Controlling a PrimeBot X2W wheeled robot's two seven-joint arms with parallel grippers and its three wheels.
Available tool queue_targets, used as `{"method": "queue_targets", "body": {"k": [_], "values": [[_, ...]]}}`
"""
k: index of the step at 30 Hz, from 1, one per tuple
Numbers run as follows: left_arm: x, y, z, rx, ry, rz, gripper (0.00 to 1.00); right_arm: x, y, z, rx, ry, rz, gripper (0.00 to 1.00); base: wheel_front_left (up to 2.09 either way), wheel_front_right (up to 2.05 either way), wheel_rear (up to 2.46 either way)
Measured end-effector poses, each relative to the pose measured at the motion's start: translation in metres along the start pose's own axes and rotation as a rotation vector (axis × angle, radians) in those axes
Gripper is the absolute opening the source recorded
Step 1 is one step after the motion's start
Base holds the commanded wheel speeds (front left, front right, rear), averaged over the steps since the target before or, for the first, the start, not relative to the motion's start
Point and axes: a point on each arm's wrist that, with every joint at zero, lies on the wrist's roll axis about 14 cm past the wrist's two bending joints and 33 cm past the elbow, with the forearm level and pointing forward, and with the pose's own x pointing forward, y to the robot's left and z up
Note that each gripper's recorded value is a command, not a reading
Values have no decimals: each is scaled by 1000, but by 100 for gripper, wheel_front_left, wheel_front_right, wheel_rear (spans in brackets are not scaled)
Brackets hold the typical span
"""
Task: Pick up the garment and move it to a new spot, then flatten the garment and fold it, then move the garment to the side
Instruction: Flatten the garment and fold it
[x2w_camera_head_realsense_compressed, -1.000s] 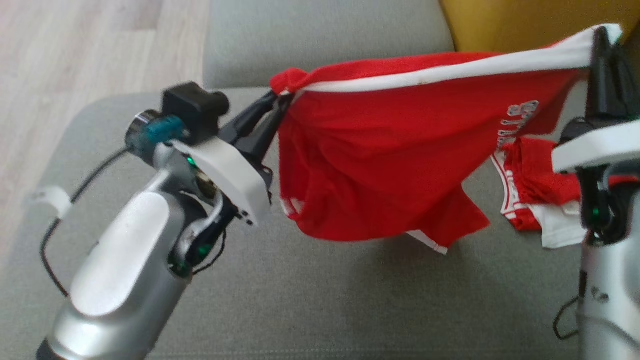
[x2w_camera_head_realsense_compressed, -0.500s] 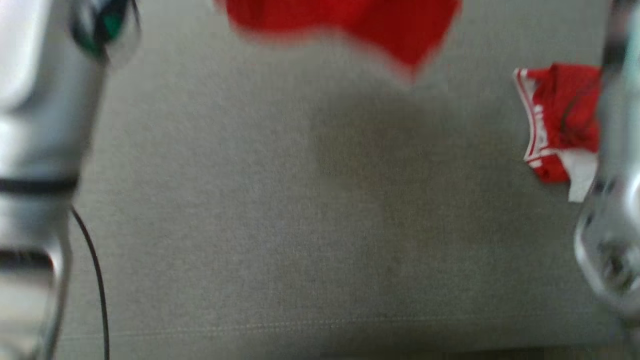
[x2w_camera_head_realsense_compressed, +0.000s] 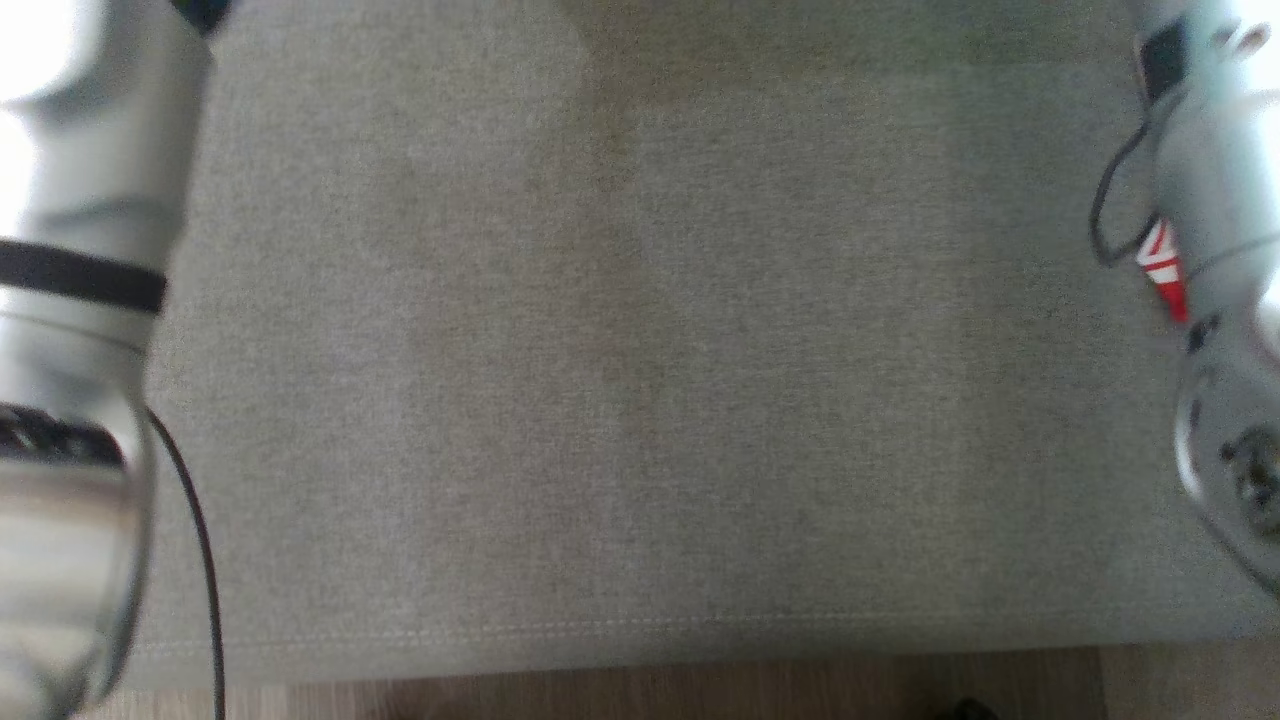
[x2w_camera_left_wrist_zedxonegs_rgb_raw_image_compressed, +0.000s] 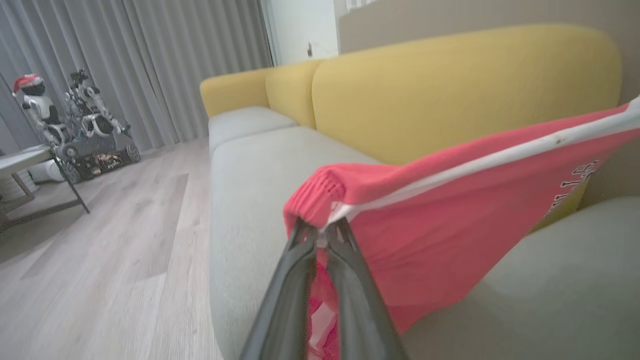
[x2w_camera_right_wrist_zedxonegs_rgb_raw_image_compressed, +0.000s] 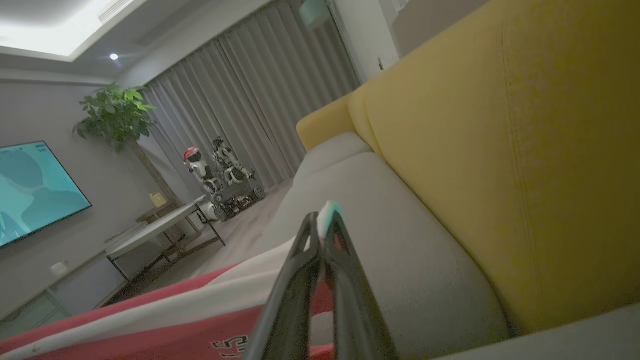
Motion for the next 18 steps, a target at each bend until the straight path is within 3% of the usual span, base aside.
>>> {"method": "queue_targets", "body": {"k": [4, 8, 18], "values": [[-28, -15, -65, -17, 145, -39, 0, -26, -16, -73, 7, 167, -32, 0, 0, 0, 0], [-73, -28, -115, -46, 289, -53, 0, -66, -22, -122, -19, 312, -44, 0, 0, 0, 0], [-162, -71, -146, -54, 428, -141, 0, -129, -15, -149, -110, 480, -17, 0, 0, 0, 0]]}}
